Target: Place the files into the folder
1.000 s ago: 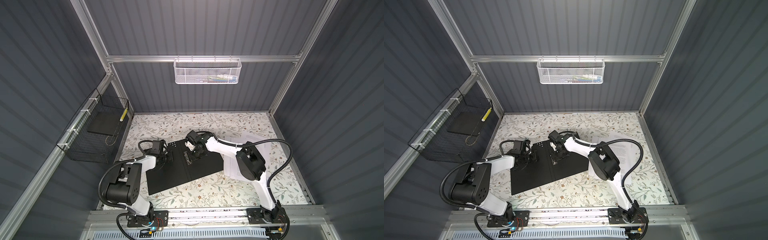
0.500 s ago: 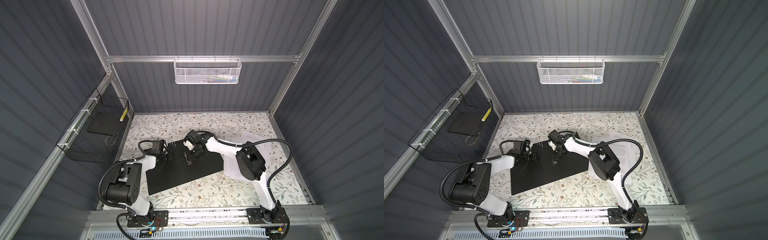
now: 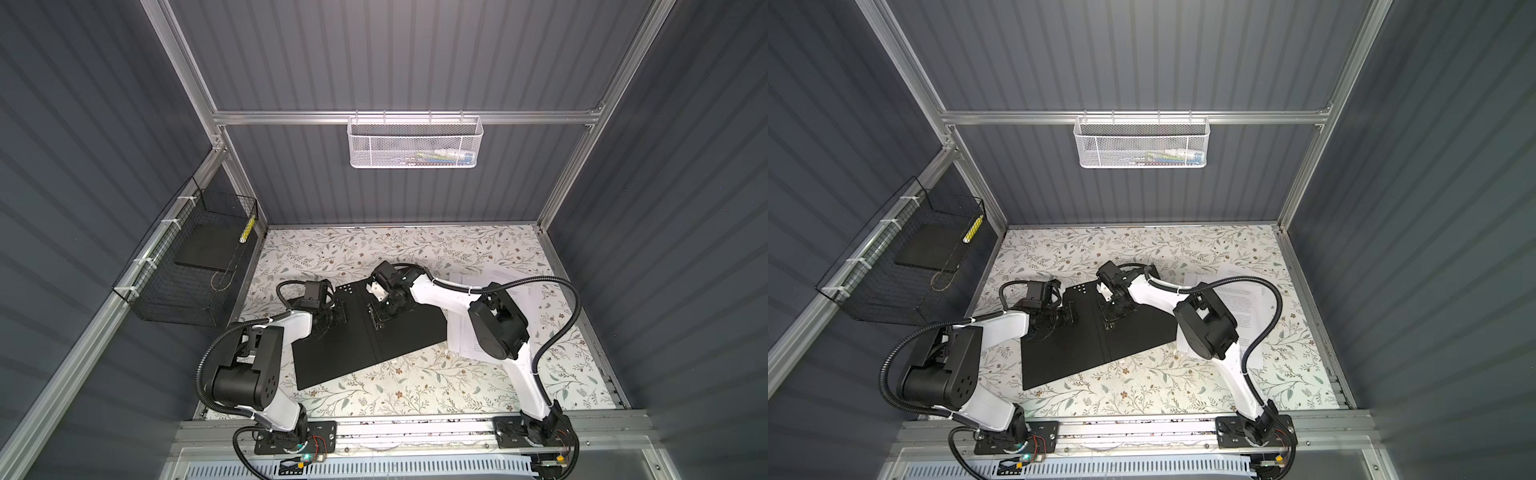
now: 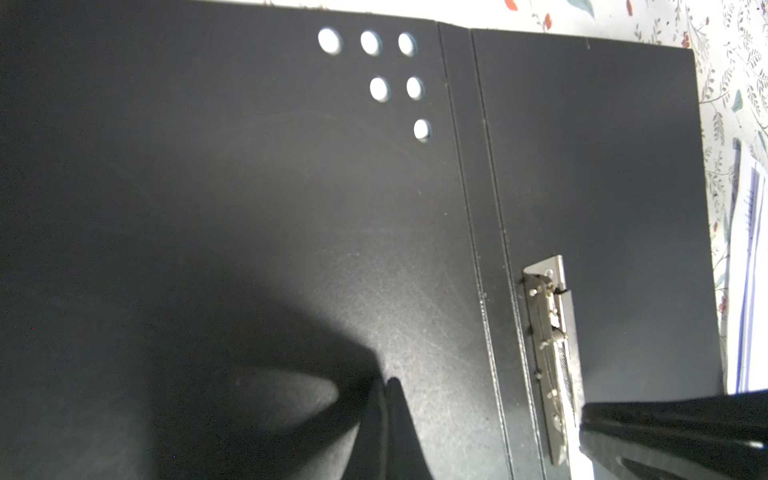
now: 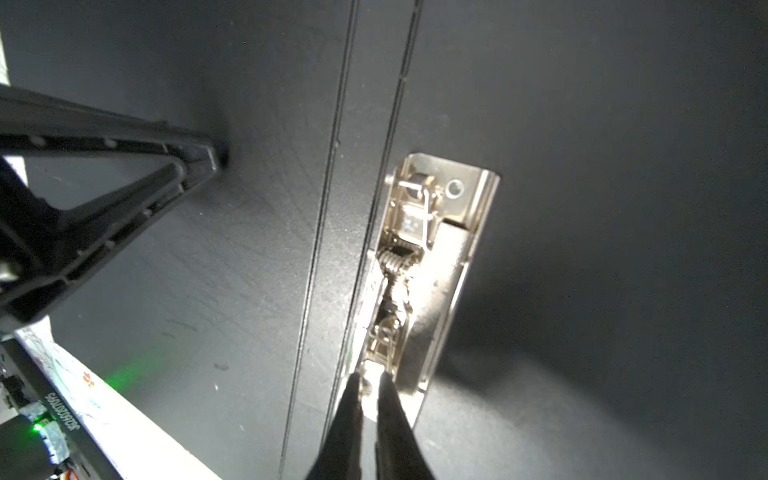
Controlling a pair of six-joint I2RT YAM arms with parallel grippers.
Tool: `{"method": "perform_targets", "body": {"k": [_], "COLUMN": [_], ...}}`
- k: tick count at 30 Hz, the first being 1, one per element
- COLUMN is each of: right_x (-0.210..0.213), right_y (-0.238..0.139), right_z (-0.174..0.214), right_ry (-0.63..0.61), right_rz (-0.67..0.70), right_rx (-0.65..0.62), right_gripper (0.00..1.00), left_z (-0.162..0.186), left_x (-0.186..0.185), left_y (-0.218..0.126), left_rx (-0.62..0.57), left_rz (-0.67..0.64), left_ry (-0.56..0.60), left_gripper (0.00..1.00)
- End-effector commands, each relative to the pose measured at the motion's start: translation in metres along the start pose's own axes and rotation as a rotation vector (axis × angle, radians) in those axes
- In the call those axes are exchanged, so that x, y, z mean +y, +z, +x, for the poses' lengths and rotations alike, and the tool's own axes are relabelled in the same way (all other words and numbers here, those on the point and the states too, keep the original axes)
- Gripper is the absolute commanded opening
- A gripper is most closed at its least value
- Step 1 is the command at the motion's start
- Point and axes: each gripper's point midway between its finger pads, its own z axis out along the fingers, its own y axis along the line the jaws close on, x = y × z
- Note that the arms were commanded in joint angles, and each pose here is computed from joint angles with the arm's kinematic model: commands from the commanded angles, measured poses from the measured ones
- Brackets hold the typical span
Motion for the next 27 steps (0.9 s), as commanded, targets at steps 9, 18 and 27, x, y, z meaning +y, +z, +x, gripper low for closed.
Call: {"method": "perform_targets", "body": {"k": [9, 18, 27], "right_x": [-0.005, 0.002, 0.013], "right_y": [0.013, 0.013, 0.001], "right_z": [0.016, 0.014, 0.010], "right_ry": [-0.007, -0.017, -0.020], "right_rz": [0.030, 0.007, -0.039], "right_rx": [0.055, 0.039, -0.013], "right_gripper": [0.13, 0.16, 0.20], "left_z": [0.039, 0.039, 0.039], "left_x": [0.024, 0.023, 0.023], "left_y": [0.005, 0.005, 0.005], "left_rx": [0.130, 0.128, 0.130], "left_rz": [-0.084, -0.080, -0.079], "left_ry": [-0.025, -0.023, -0.025], "left_gripper": [0.00, 0.00, 0.00]}}
